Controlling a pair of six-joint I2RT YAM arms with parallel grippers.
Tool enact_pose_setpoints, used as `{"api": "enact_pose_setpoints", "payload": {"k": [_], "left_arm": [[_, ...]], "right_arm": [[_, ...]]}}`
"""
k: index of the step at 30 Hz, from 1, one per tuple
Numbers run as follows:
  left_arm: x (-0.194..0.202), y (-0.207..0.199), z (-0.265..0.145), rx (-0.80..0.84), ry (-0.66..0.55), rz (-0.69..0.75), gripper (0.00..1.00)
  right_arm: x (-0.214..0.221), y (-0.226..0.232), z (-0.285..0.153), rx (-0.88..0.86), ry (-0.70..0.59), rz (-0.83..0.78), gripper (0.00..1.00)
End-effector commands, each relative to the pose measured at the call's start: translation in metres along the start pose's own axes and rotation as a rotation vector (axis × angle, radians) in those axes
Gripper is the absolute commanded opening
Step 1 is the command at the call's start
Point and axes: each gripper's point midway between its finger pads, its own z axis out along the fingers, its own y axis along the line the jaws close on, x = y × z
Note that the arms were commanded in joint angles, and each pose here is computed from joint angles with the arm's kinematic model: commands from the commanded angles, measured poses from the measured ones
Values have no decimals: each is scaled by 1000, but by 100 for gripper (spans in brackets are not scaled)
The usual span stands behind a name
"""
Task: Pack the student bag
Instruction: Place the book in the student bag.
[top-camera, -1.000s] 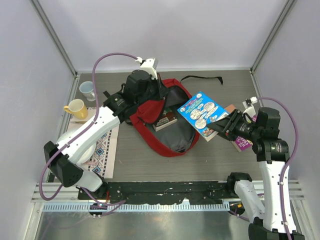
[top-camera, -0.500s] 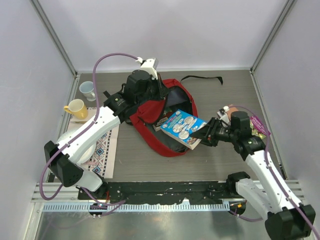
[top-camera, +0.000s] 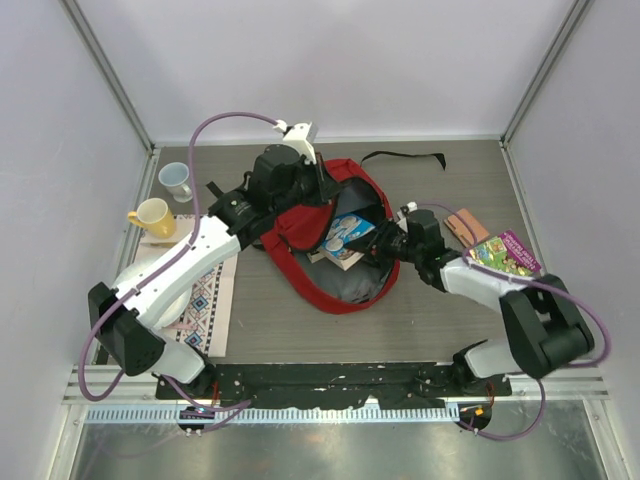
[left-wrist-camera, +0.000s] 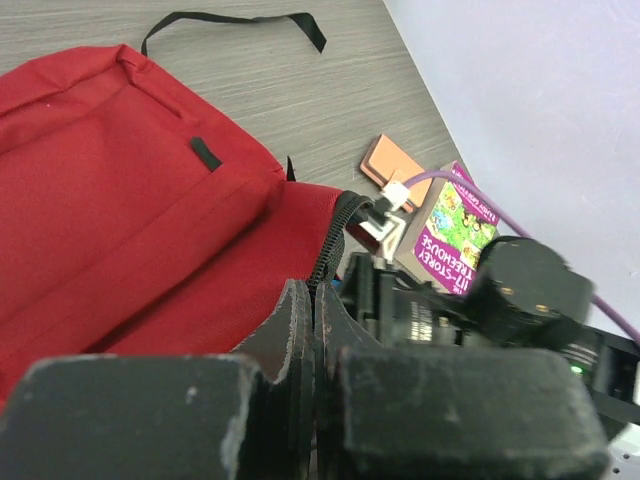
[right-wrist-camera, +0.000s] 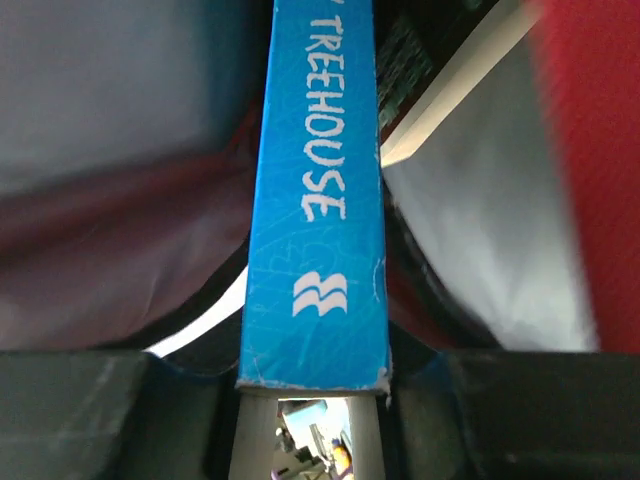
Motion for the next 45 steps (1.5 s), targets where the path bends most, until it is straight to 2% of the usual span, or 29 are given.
{"api": "enact_pose_setpoints", "payload": {"k": [1, 6, 10, 12, 13, 14, 19, 23, 28, 29, 30, 33, 36, 41, 43, 44, 45], "left_arm": [[-42, -30, -27, 111, -138, -8, 0], [-40, -27, -28, 107, -132, 3, 0], [-36, -34, -26, 149, -118, -7, 0], [-32, -37, -22, 168, -103, -11, 0], [-30, -38, -21, 172, -95, -13, 0], [-29, -38, -21, 172, -89, -15, 0], [-23, -41, -20, 196, -69, -33, 0], [-22, -45, -23, 216, -61, -43, 0], [-17, -42, -24, 207, -47, -43, 0], [-16, -41, -24, 204, -45, -44, 0], [-14, -40, -23, 201, -42, -44, 0], [-10, -37, -22, 196, -34, -45, 0], [-6, -35, -20, 191, -26, -46, 0], [2, -32, -15, 188, -9, -57, 0], [2, -33, -16, 191, -10, -62, 0], [3, -33, -15, 192, -8, -63, 0], [3, -33, -16, 194, -9, -63, 0]], "right_arm": [[-37, 58, 18, -224, -151, -71, 1], [-57, 9, 28, -61, -296, 5, 1], [-48, -14, 44, 19, -275, 20, 1], [-38, -5, 53, -22, -240, 17, 2], [-39, 13, 53, -102, -258, -7, 2], [-35, 11, 55, -109, -261, -8, 2], [-28, 14, 81, -59, -252, -39, 6], [-42, 25, 104, -67, -318, -42, 12], [-39, 0, 126, 0, -281, -17, 40], [-34, -11, 124, 25, -272, -17, 45], [-31, -16, 122, 36, -262, -28, 54], [-19, -35, 106, 96, -232, -67, 67], [-13, -44, 88, 134, -232, -102, 70], [-12, -40, 67, 165, -248, -152, 69], [-14, -37, 66, 159, -257, -163, 62], [-15, -37, 68, 160, -258, -167, 52], [-15, -35, 71, 152, -256, -169, 50]]}}
